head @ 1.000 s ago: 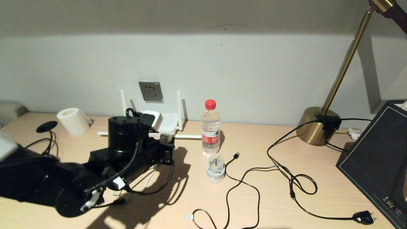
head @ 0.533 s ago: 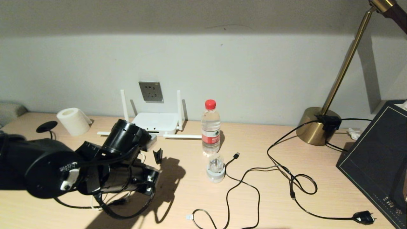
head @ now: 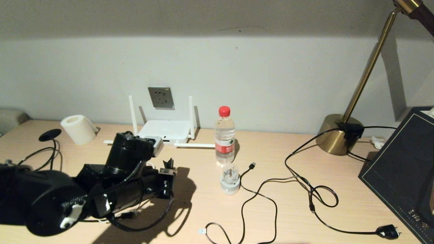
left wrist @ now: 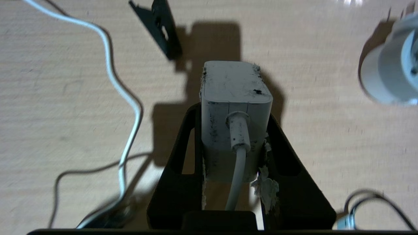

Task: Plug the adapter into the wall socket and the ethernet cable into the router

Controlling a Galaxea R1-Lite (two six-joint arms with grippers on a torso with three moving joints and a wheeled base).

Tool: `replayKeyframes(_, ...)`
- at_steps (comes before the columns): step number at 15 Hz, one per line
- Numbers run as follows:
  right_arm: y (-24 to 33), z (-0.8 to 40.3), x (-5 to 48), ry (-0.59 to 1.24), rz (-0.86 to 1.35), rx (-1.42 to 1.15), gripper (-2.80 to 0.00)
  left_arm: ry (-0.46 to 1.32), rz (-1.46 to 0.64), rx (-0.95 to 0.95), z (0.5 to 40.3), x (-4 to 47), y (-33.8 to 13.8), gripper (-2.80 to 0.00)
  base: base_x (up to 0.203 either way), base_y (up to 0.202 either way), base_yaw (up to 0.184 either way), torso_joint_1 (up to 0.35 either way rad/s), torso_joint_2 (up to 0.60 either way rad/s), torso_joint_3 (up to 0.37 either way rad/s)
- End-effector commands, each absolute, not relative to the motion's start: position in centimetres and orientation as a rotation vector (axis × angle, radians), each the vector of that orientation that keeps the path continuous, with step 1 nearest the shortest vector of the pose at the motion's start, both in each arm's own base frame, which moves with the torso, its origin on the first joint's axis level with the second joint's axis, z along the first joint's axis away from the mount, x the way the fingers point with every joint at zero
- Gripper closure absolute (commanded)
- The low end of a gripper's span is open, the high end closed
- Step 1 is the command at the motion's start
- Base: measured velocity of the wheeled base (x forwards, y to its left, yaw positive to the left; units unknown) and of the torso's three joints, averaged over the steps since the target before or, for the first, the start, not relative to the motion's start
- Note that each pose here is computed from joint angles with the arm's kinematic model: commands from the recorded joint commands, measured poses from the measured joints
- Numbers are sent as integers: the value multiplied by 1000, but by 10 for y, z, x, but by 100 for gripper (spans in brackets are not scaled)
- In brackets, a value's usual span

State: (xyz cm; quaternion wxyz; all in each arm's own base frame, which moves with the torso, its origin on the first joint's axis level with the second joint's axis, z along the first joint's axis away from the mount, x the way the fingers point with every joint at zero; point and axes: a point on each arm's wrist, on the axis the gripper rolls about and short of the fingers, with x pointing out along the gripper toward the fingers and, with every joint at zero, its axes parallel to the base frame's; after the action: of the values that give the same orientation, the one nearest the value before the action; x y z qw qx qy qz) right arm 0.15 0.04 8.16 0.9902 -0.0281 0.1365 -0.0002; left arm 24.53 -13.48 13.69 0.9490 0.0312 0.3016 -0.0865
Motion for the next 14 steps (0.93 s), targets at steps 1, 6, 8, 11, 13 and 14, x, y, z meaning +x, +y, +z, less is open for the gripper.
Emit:
replayKeyframes(1, 0, 79, 1, 284, 0, -57, -280, 505, -186, 15, 120, 253, -140, 0, 0, 0, 0, 0, 0, 0)
replayKeyframes(6, 0, 79, 1, 282, 0, -55, -280, 287, -179, -40, 83, 272, -155, 0, 0, 0, 0, 0, 0, 0)
replayKeyframes(8, 0, 79, 1, 282, 0, -55, -280, 234, -170, -56, 75, 284, -160, 0, 0, 0, 0, 0, 0, 0)
replayKeyframes(11, 0, 79, 1, 279, -1, -54, -280, 184, -138, -57, 77, 307, -159, 0, 0, 0, 0, 0, 0, 0)
replayKeyframes(13, 0, 79, 0, 270, -1, -54, -280, 202, -132, -32, 64, 316, -161, 0, 0, 0, 0, 0, 0, 0)
replayKeyframes(14, 0, 79, 0, 266, -1, -54, -280, 204, -131, -29, 60, 321, -163, 0, 0, 0, 0, 0, 0, 0)
